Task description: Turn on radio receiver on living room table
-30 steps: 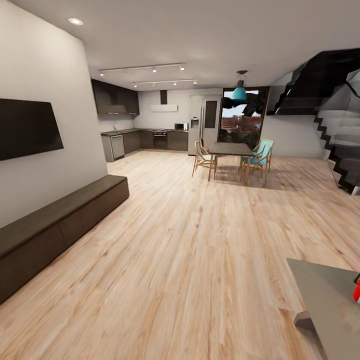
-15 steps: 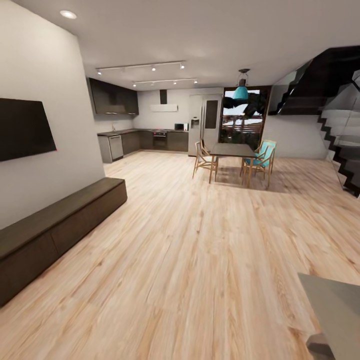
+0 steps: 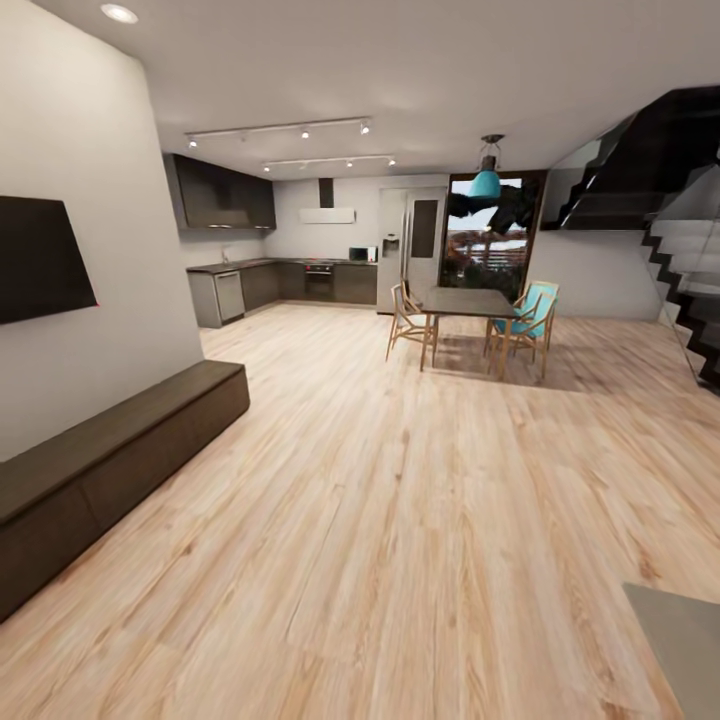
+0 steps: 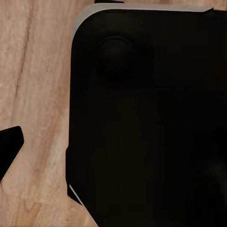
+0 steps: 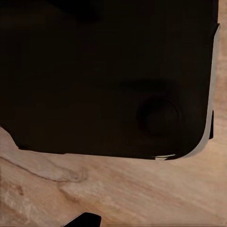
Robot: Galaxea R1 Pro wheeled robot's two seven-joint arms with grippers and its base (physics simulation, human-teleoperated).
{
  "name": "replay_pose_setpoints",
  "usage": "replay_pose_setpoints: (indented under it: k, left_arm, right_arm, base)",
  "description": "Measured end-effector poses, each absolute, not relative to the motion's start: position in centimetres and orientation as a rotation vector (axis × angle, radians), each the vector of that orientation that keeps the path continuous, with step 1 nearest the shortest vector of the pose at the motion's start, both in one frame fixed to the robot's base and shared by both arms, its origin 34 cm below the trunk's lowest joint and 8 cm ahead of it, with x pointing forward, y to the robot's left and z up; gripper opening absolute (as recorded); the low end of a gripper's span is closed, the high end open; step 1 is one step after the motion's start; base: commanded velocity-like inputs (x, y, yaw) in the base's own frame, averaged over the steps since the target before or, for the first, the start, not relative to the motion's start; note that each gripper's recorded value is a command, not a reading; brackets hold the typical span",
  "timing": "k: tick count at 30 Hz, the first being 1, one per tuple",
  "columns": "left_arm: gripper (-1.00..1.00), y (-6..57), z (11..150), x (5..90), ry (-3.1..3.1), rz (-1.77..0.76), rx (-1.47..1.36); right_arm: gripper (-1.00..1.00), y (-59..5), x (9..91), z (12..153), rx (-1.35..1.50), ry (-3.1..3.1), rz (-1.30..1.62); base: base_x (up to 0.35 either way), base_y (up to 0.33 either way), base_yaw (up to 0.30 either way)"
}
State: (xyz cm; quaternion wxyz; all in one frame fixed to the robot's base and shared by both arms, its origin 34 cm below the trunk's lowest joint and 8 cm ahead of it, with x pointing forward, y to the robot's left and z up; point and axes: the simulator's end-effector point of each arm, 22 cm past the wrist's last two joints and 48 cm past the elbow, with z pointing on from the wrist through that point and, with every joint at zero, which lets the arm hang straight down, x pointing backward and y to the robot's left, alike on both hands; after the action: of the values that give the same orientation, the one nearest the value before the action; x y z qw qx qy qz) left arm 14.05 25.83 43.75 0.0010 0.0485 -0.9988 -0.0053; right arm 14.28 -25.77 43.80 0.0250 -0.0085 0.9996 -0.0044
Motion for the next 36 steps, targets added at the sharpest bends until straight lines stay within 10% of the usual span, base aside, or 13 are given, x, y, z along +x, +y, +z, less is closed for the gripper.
replay_pose_setpoints:
  k: [36]
  left_arm:
    - [1.00,25.88,43.75,14.04,-3.136,-0.018,0.152]
  right_arm:
    - [1.00,-25.73,14.28,43.80,-0.017,3.091,-0.013]
  base:
    - [0.324,0.000,-0.211]
